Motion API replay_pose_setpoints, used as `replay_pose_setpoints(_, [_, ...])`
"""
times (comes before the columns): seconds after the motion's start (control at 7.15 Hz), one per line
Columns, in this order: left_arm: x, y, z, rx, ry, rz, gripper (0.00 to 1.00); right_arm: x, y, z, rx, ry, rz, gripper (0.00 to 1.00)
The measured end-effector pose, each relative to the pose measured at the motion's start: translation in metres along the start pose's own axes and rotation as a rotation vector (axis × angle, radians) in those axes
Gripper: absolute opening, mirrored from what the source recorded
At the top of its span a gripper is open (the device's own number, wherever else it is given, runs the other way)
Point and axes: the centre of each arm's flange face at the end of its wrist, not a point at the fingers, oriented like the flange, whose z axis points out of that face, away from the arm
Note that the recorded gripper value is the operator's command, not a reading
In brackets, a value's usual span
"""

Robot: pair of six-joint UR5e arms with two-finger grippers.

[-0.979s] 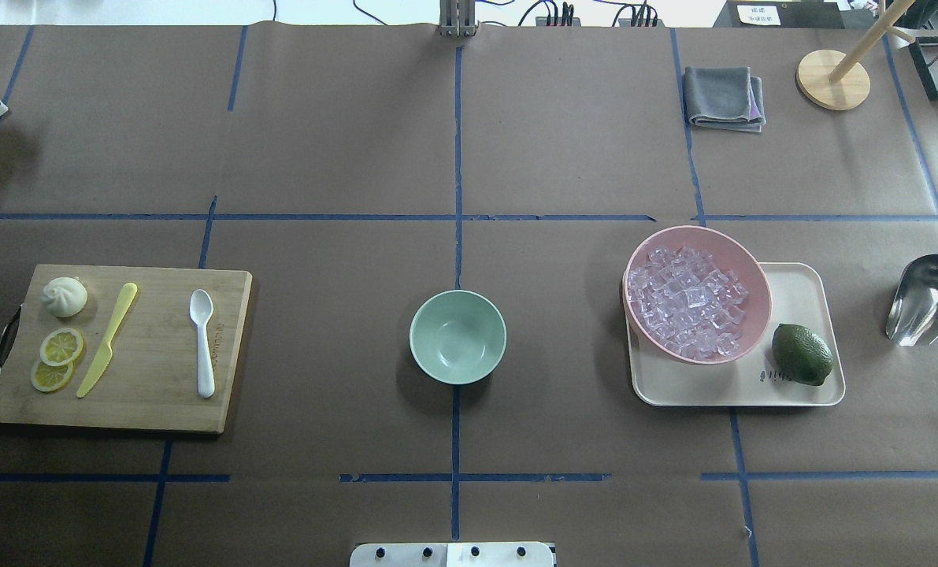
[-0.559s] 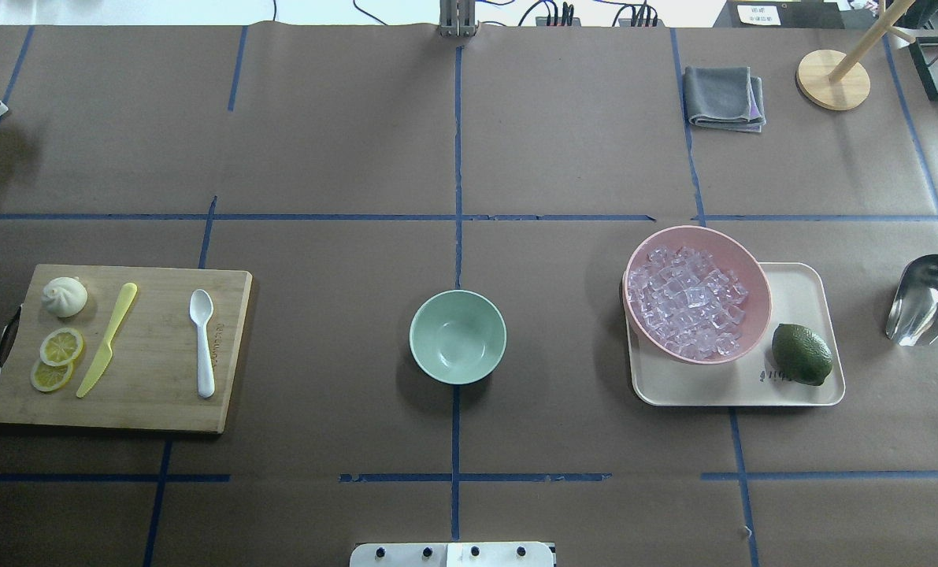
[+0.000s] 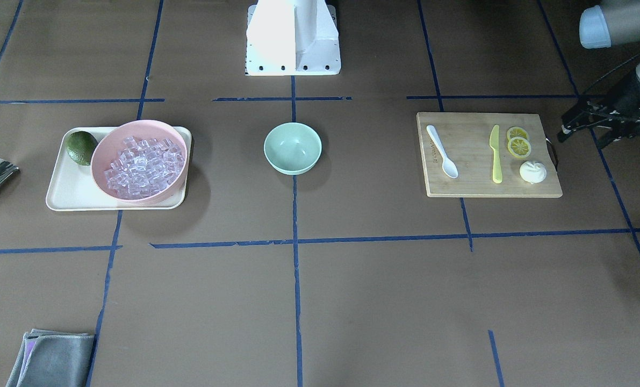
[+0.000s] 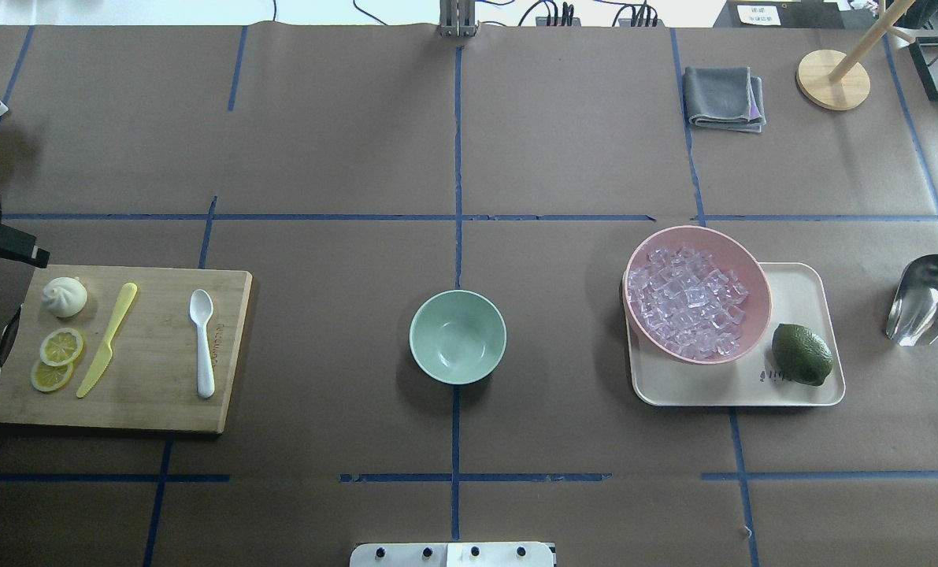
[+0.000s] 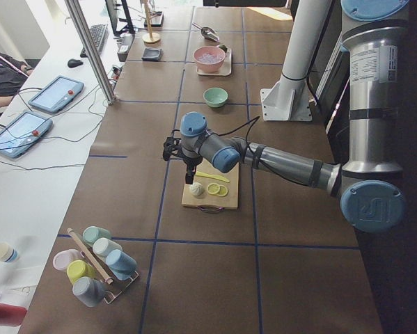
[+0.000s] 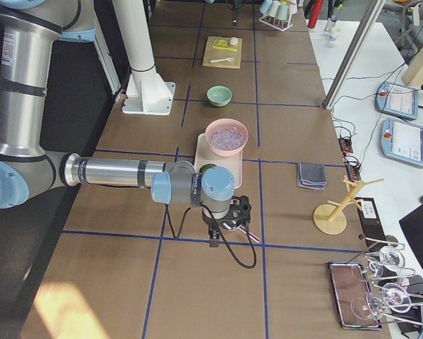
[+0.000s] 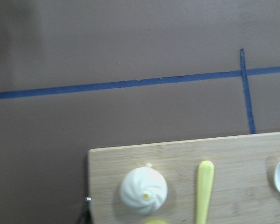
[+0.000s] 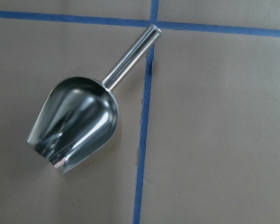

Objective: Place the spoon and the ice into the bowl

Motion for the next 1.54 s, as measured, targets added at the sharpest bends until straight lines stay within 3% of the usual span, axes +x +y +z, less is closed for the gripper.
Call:
replay_pose_setpoints(0.56, [0.111, 0.038, 0.069, 0.017, -0.034, -0.104, 1.0, 0.0, 0.0, 0.0, 0.0, 0.0, 0.0, 1.0])
replay_pose_setpoints(1.26, [0.169, 0.087, 0.124, -0.014, -0.09, -0.075, 1.0, 0.002, 0.001, 0.002, -0.004, 0.001, 0.003, 1.0])
replay_pose_setpoints(1.54, [0.183, 0.089, 0.13, -0.029, -0.115, -0.073, 0.82, 0.002, 0.001, 0.002, -0.005, 0.001, 0.005, 1.0])
